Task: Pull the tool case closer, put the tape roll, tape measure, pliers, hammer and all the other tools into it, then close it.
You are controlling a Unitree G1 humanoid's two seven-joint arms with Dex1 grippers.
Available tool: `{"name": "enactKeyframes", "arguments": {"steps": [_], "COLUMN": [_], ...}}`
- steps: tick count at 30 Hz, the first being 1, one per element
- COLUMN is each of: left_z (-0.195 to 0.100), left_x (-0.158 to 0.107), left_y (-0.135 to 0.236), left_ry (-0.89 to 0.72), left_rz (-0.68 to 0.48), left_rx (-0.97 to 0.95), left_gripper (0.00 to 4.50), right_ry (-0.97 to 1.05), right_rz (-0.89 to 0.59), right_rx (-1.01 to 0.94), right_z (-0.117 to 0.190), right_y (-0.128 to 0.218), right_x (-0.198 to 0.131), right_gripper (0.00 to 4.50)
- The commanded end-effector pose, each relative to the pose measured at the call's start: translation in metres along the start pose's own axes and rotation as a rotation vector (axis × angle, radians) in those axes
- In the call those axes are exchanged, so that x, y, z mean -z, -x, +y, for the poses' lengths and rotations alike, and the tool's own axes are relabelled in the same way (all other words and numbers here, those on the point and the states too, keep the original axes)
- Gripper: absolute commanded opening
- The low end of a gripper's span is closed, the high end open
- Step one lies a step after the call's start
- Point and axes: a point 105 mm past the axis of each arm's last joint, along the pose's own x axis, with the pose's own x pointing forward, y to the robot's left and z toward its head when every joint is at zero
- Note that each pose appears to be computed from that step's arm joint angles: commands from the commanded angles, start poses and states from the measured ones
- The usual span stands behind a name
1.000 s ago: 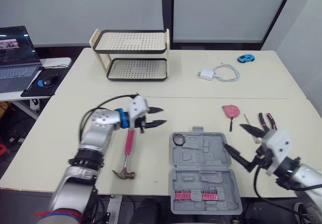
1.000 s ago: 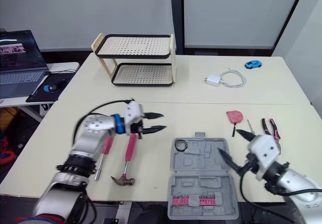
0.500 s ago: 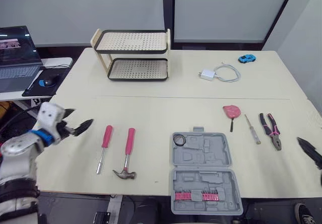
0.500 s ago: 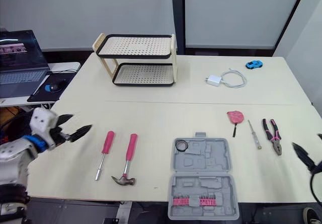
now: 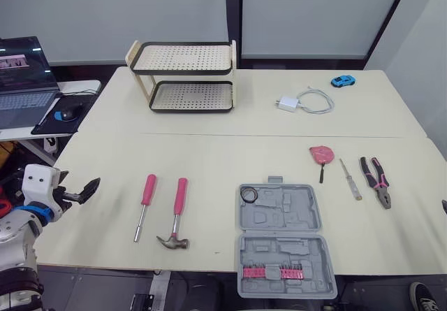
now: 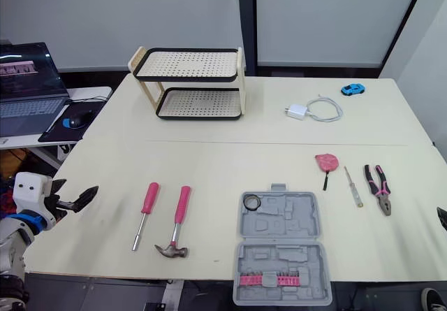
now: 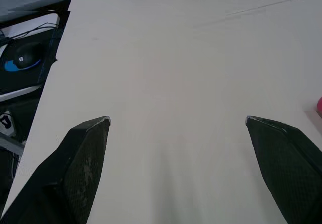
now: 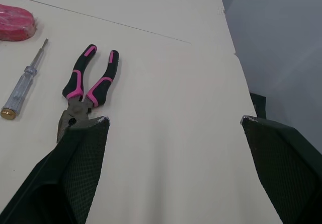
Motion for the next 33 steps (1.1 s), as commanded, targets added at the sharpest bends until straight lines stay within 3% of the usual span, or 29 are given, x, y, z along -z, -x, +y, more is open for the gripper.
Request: {"name": "enactKeyframes", "arguments": {"steps": [1, 5, 11, 16, 21, 26, 33], "left_z": [-0.002, -0.026, -0.097, -0.141, -0.165, -0.165, -0.102], "left_x": [-0.044, -0.081, -0.134, -0.147, -0.157, -0.166, -0.139], "left_y": [-0.008, -0.025, -0.034, -0.012, 0.003, -0.005, 0.007], "left_ry": [-0.046, -0.054, -0.034, -0.046, -0.121, -0.142, -0.048], "left_rz": [-0.14, -0.192, -0.286, -0.26, -0.242, -0.284, -0.147], "left_rx": [0.006, 0.134, 0.491, 0.795, 0.996, 0.985, 0.854], "left_gripper": [4.48, 4.48, 4.48, 4.48, 4.48, 4.48, 4.48], "right_ry": [0.059, 0.063, 0.051, 0.03, 0.052, 0.094, 0.097], "right_rz": [-0.06, -0.081, -0.124, -0.145, -0.107, -0.115, -0.081], "right_rx": [-0.004, -0.061, -0.319, -0.536, -0.715, -0.744, -0.729], "right_z": [0.002, 0.022, 0.081, 0.112, 0.127, 0.127, 0.099], "right_y": [-0.005, -0.012, -0.013, 0.001, 0.014, 0.011, 0.025], "right_x": [-0.025, -0.037, -0.064, -0.088, -0.102, -0.113, -0.115], "right_gripper": [4.5, 4.5, 4.5, 4.5, 4.5, 4.5, 4.5]}}
